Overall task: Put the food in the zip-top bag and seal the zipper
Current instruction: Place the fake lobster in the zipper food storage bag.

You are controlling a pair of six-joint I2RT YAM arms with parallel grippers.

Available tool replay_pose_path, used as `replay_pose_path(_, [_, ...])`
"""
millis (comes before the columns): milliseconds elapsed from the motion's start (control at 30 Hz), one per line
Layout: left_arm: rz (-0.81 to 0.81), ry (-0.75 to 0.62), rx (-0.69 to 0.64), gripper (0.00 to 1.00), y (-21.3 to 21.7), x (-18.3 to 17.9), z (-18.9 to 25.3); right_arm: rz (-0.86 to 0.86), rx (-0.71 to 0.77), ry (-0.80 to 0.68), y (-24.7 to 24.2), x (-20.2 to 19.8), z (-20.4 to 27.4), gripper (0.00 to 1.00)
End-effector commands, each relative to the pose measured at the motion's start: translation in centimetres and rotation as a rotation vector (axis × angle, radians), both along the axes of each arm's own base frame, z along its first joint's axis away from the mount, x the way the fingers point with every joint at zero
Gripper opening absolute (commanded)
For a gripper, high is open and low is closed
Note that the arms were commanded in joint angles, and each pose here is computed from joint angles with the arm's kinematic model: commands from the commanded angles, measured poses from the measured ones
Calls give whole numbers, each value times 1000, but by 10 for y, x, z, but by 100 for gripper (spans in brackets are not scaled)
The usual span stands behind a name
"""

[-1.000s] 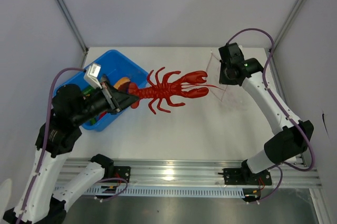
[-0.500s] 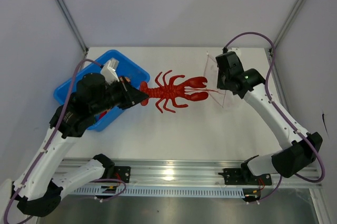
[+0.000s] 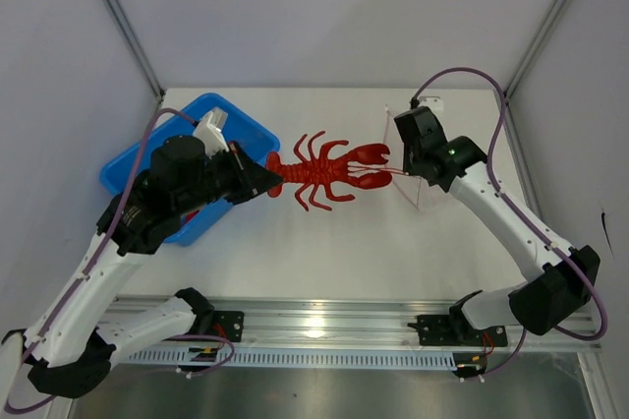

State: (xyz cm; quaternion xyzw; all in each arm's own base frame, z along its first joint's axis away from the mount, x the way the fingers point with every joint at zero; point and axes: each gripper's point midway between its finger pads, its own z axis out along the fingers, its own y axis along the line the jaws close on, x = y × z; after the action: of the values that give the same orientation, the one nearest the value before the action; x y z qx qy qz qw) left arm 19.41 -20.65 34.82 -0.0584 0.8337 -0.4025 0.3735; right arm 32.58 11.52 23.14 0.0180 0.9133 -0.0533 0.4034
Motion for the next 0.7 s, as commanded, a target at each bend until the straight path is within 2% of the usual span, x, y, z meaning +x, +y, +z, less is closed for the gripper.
replay_pose_path(0, [8,-89,-106,0,2,-7,46,-37,-7,-80,-7,4,15,0])
replay_pose_path(300, [4,-92,-105,1,-1,-5,54,-34,-5,-99,-1,4,20,0])
replay_pose_path(667, [30,-34,-52,1,-19,15,31,-9,74,-143,20,-4,40,0])
